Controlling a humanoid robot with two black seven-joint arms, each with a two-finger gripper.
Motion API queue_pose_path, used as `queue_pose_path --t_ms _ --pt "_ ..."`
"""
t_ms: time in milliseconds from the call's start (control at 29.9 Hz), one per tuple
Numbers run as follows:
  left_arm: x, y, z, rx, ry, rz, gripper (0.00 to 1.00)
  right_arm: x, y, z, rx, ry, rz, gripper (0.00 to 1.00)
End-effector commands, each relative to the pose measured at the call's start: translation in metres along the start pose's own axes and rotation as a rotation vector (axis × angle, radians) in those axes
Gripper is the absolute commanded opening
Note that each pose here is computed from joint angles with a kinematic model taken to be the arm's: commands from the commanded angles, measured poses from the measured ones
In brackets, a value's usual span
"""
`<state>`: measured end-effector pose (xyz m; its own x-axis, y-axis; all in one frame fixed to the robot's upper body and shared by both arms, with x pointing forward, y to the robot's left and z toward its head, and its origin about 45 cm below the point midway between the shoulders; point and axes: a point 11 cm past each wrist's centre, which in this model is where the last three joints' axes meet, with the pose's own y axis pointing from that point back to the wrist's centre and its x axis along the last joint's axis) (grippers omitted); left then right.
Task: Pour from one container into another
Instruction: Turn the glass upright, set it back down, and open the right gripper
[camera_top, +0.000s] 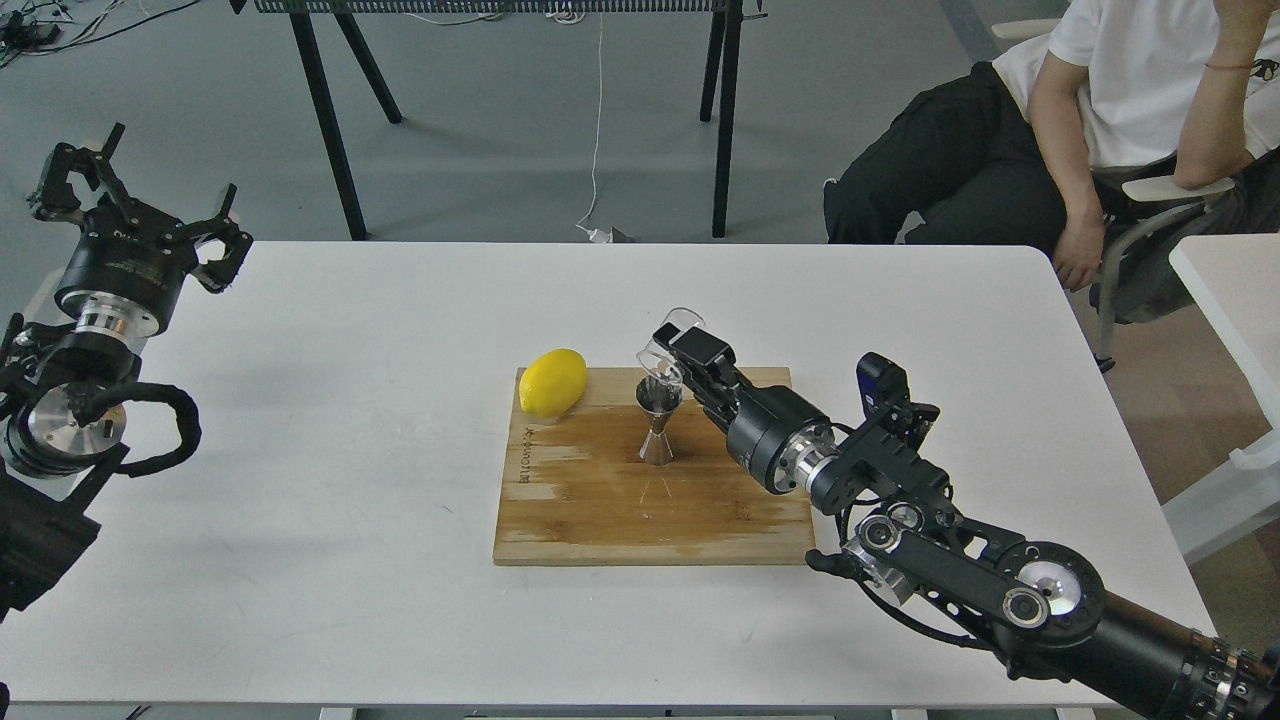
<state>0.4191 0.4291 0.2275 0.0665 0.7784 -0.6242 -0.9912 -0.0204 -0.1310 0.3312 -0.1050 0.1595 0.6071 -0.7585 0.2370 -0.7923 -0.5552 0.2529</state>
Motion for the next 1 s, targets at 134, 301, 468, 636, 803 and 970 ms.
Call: queue_pose_path --t_ms 134,301,468,636,803,970 --pt "0.001 0.000 0.001 -0.007 -0.001 0.003 1.00 0.000 0.007 0.010 -0.016 0.052 -0.017 0.26" --pt "0.001 0.001 0.001 -0.012 0.000 0.006 1.00 0.001 0.007 0.008 0.011 0.055 -0.005 0.26" --pt "0.005 0.004 0.001 -0.008 -0.005 0.014 1.00 0.003 0.011 0.011 0.024 0.043 0.019 0.26" --pt "0.006 0.004 0.002 -0.009 -0.008 0.016 1.00 0.009 0.011 0.010 0.027 0.012 0.056 0.26" --pt "0.005 0.004 0.002 -0.008 -0.006 0.013 1.00 0.019 0.020 -0.003 0.045 -0.213 0.098 0.27" --pt "0.005 0.004 0.005 -0.011 -0.010 0.011 1.00 0.052 0.033 -0.016 0.056 -0.487 0.144 0.27"
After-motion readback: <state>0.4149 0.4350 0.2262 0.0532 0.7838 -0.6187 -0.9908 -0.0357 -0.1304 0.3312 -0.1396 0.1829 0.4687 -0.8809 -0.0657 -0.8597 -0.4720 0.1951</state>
